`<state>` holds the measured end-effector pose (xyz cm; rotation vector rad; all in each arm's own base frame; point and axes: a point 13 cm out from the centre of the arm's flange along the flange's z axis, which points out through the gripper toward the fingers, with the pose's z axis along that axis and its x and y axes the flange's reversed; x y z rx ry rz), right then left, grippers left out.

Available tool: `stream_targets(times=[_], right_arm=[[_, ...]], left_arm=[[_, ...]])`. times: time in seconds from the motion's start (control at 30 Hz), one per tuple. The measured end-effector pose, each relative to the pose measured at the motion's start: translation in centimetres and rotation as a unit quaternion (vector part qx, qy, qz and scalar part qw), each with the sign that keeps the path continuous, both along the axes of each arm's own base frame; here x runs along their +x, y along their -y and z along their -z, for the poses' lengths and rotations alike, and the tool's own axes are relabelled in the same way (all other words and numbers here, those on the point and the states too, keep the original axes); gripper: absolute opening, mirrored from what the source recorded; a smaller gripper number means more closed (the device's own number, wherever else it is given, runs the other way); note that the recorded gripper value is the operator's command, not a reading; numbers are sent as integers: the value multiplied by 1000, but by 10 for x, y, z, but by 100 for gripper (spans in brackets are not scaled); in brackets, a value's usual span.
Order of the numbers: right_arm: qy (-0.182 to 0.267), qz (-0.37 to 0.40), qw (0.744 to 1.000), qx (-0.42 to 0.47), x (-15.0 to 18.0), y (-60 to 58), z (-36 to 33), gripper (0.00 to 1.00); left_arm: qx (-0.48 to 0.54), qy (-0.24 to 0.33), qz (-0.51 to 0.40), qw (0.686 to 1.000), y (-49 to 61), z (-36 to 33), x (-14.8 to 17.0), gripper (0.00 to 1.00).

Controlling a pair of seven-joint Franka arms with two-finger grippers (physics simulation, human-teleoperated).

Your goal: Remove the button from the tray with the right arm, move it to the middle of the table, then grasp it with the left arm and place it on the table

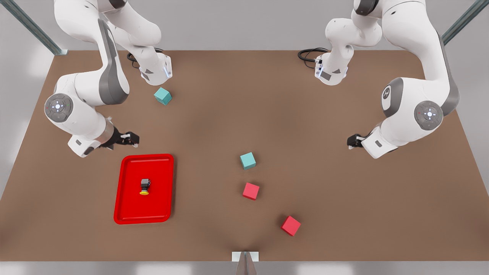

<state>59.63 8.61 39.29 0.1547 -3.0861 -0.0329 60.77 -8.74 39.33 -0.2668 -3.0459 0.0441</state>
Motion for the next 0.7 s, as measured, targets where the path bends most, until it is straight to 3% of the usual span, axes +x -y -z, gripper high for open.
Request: stream_targets(times=[0.27, 0.47, 0.7], right_arm=[[14, 6, 1000, 4, 13, -5, 12, 100], [-38, 8, 999, 0, 23, 3, 136, 100], [-36, 13, 999, -3, 49, 27, 259, 100]], left_arm=[[3, 25, 6, 1000, -3, -10, 9, 100], [10, 26, -9, 1000, -21, 13, 23, 100], [7, 40, -12, 999, -20, 10, 28, 100]])
